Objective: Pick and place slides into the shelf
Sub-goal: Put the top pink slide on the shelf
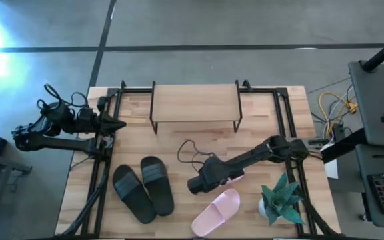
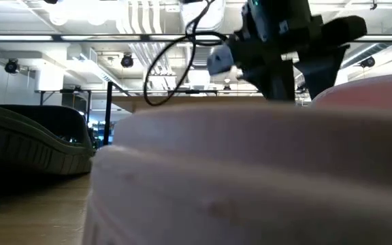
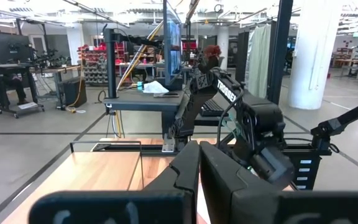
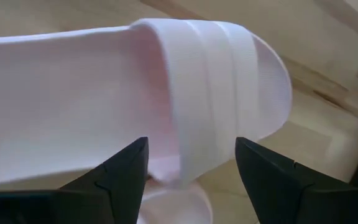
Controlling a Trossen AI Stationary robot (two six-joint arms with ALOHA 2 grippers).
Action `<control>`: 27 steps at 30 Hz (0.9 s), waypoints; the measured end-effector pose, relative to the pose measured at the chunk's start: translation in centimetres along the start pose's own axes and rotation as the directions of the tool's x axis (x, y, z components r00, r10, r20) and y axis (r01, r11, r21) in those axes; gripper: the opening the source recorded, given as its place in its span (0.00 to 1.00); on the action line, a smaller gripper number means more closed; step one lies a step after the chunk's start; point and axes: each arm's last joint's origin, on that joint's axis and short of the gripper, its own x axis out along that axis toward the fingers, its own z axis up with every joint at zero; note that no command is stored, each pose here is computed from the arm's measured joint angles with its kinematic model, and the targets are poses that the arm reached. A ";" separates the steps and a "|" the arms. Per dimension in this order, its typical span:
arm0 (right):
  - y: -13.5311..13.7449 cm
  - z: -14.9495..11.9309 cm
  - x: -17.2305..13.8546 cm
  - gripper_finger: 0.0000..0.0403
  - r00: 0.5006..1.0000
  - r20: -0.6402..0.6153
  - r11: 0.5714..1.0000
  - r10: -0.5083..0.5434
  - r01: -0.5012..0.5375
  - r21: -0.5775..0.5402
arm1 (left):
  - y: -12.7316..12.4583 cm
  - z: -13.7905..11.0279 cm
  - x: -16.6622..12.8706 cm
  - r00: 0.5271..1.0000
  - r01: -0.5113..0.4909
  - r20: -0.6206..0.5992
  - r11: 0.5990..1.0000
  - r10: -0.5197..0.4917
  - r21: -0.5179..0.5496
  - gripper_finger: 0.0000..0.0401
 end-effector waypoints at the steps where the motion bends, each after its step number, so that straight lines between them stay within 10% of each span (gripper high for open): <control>1: 0.0 0.0 0.3 0.57 1.000 0.000 1.000 -0.012 0.012 -0.001 | 0.0 0.0 0.0 1.000 0.000 0.000 1.000 0.000 0.000 0.00; 10: -0.6 0.1 3.0 0.47 0.992 0.006 0.992 -0.123 0.123 0.001 | 0.0 0.0 0.0 1.000 0.000 0.000 1.000 0.000 0.000 0.00; 18: -0.7 0.3 3.2 0.15 0.988 0.077 0.990 -0.136 0.138 -0.019 | 0.0 0.0 0.0 1.000 0.000 0.000 1.000 0.000 0.000 0.00; 27: 0.2 0.7 -1.3 0.03 0.947 0.318 0.988 0.047 0.003 -0.155 | 0.0 0.0 0.0 1.000 0.000 0.000 1.000 0.000 0.000 0.00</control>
